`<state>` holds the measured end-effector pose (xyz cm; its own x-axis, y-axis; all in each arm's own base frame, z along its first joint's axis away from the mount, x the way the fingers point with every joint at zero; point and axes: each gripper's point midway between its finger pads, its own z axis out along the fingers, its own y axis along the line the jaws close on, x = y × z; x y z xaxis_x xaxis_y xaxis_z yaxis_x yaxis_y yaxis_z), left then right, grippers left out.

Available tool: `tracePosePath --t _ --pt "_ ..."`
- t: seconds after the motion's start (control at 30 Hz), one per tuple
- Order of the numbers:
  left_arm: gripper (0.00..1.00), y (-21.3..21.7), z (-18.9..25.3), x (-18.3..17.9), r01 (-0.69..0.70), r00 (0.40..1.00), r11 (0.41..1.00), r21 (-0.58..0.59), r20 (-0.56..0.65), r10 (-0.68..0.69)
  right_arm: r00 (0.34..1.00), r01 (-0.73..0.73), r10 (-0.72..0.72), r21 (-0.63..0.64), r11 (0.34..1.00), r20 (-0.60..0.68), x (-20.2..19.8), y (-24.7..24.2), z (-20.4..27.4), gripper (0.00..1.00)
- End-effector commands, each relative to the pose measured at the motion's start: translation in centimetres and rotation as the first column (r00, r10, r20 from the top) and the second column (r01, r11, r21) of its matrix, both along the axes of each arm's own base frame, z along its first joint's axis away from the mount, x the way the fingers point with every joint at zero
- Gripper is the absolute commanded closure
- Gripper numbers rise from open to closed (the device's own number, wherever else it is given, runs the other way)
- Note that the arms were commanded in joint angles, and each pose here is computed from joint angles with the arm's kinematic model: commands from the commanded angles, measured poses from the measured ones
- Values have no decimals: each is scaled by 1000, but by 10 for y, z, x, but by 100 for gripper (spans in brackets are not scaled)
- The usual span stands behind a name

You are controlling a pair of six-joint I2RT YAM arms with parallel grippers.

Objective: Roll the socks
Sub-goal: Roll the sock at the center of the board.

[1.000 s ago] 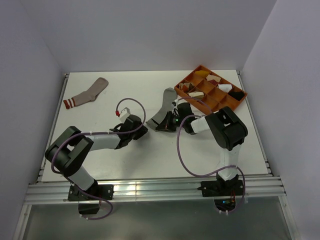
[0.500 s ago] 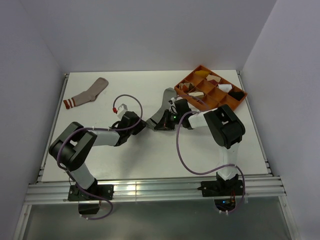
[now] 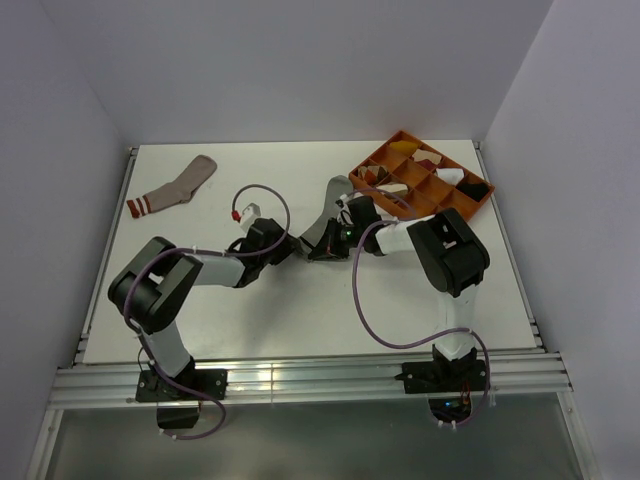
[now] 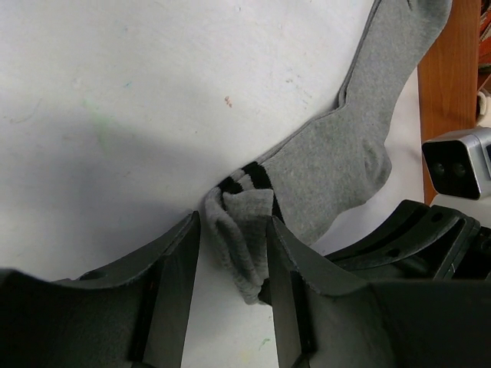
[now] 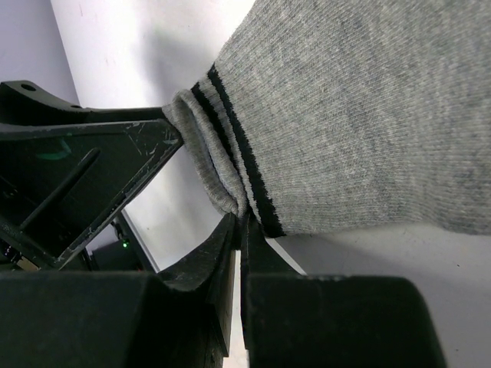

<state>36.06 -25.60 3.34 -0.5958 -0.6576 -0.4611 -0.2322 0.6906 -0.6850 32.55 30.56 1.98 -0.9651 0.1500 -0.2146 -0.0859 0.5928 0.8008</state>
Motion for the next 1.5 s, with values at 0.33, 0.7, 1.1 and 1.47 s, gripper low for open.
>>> tracePosePath --t 0.33,0.7,1.1,1.47 --pt "56 -11 4 12 14 1000 999 39 -9 -13 1000 -11 10 -64 998 -21 1 -5 -12 100" --pt "83 -5 -13 11 -12 996 991 135 -91 24 1000 -13 12 -77 997 -12 3 -5 -12 100" --pt "100 16 -18 5 24 978 943 332 -205 47 958 20 -1 -62 998 286 11 -3 41 75" --pt "99 24 -20 -15 145 940 898 416 -341 6 770 40 53 -131 991 636 -6 4 66 63"
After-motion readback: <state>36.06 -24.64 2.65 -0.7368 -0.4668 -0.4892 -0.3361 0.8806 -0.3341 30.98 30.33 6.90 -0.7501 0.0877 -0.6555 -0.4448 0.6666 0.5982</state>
